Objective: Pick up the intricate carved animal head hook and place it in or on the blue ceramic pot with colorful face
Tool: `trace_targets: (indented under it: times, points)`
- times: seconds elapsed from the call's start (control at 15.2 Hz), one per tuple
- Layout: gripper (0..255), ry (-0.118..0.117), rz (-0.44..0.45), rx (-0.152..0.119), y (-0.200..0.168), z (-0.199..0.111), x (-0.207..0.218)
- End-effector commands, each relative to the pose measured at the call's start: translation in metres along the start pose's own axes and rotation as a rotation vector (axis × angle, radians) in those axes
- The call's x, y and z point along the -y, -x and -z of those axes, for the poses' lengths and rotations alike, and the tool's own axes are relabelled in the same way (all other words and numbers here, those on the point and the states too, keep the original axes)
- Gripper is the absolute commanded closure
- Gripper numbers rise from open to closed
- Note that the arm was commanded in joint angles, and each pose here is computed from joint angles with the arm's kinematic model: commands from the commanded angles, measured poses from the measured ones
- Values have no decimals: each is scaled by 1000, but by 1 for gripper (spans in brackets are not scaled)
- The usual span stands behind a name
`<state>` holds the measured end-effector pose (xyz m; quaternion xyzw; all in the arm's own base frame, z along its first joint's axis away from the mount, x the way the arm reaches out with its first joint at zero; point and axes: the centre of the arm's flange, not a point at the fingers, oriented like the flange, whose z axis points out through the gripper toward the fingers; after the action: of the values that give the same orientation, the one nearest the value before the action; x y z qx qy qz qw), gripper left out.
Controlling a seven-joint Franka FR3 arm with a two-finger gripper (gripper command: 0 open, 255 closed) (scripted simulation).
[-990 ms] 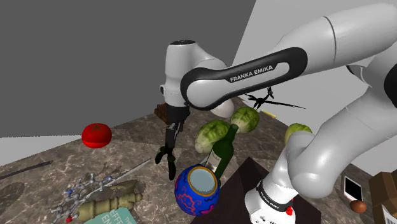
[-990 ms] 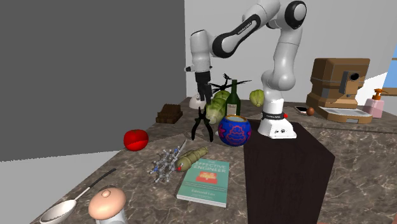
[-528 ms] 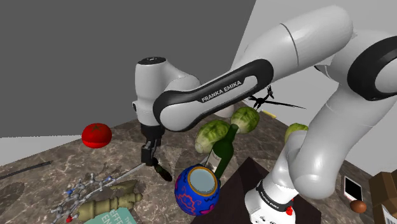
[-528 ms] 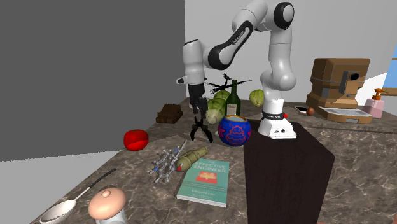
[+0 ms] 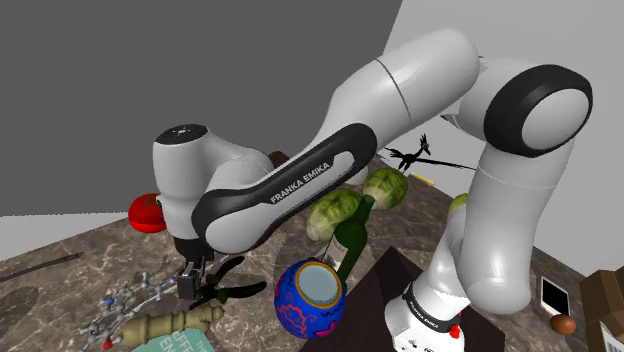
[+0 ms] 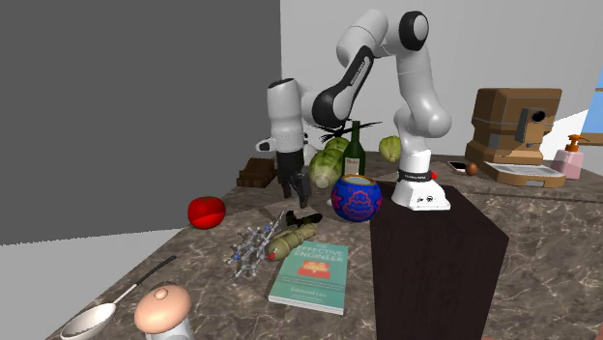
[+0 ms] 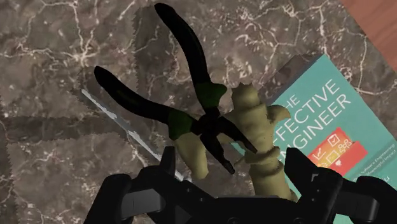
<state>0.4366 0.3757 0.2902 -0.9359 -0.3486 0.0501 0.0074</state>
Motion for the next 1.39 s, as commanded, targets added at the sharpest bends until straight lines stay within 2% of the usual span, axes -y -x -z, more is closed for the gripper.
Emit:
trace_targets:
  times: [0.0, 0.26, 0.73, 1.32]
  points:
    - [0, -1, 35, -3, -18, -14, 18]
    - [0, -2, 102, -8, -48, -38, 52]
    - [0, -2, 102, -8, -48, -75, 52]
    - [0, -2, 102, -8, -48, -78, 52]
